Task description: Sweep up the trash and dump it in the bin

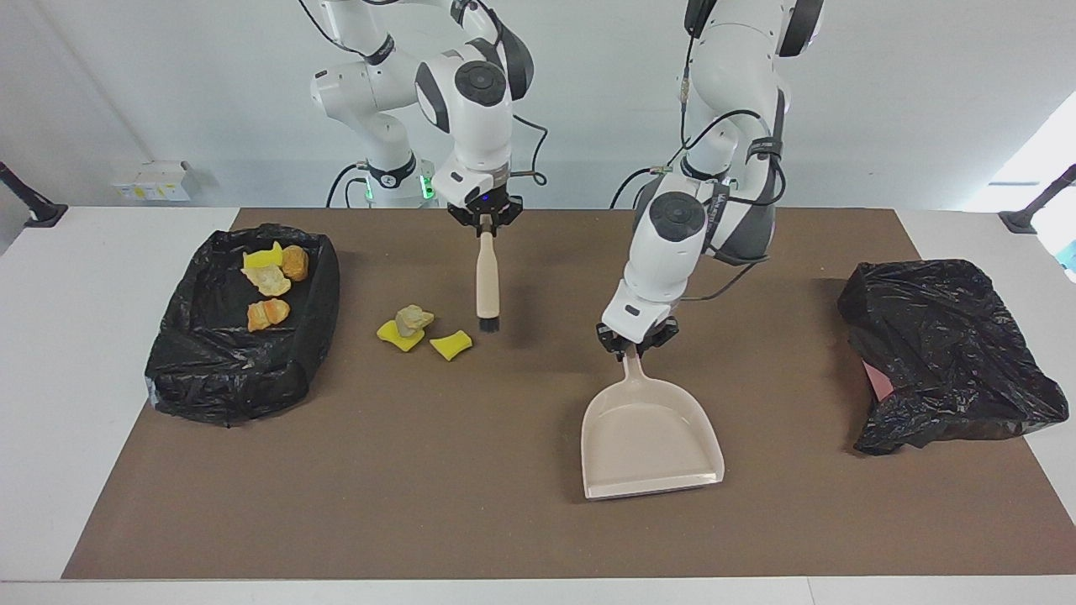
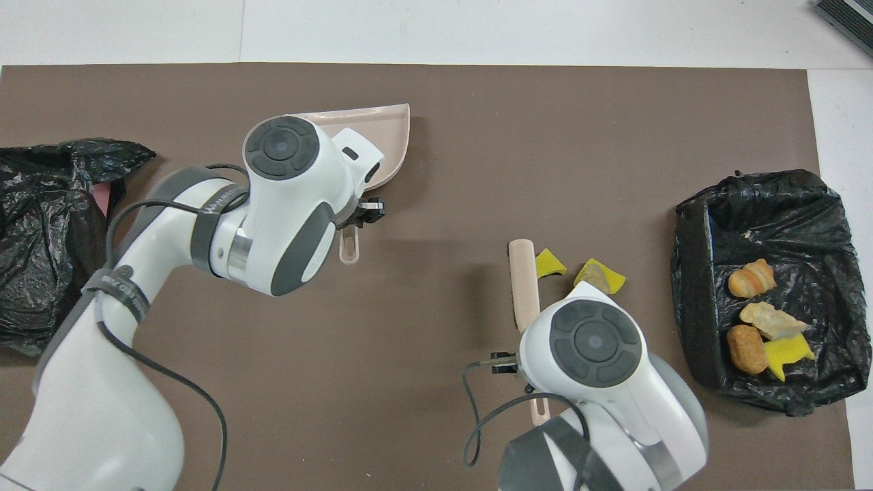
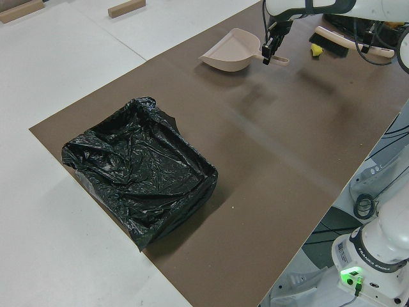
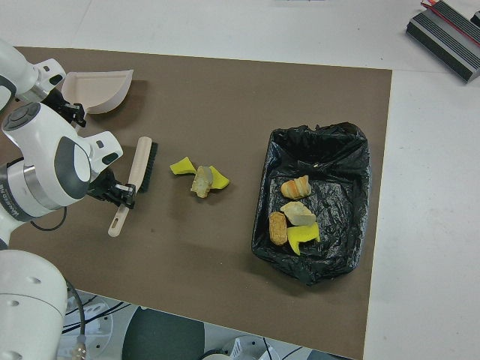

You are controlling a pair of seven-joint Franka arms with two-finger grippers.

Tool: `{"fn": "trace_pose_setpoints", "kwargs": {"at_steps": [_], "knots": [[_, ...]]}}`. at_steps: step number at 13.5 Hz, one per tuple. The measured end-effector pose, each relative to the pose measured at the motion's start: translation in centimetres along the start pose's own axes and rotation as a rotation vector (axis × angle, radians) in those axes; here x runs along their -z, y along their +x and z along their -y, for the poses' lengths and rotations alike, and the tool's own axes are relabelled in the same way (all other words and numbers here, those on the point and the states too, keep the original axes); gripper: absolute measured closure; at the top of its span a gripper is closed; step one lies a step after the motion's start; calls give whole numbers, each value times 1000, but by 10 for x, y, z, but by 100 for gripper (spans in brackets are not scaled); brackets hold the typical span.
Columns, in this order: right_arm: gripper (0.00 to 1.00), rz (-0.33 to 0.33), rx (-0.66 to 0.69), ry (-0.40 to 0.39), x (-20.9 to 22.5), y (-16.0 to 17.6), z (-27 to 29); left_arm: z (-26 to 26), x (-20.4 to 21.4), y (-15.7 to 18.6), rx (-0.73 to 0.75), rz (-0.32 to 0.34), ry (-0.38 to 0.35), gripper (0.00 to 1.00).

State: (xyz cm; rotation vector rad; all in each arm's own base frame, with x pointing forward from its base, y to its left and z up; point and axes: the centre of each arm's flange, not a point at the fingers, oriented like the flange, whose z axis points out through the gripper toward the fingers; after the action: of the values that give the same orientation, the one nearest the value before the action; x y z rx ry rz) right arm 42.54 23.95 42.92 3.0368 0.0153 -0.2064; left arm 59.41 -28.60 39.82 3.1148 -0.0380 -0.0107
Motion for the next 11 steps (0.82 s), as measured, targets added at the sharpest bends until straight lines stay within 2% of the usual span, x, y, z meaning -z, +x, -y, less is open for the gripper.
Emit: {"fn": "trace_pose_setpoints", "kwargs": {"at_steps": [3, 6, 11], "knots": [[74, -8, 28, -112, -14, 21, -50, 52, 33, 2, -152, 47, 7, 69], [74, 1, 84, -254, -19, 23, -69, 80, 50, -3, -384, 99, 2, 69], [74, 63, 112, -247, -49, 36, -140, 85, 37, -12, -834, 150, 1, 69]]}}
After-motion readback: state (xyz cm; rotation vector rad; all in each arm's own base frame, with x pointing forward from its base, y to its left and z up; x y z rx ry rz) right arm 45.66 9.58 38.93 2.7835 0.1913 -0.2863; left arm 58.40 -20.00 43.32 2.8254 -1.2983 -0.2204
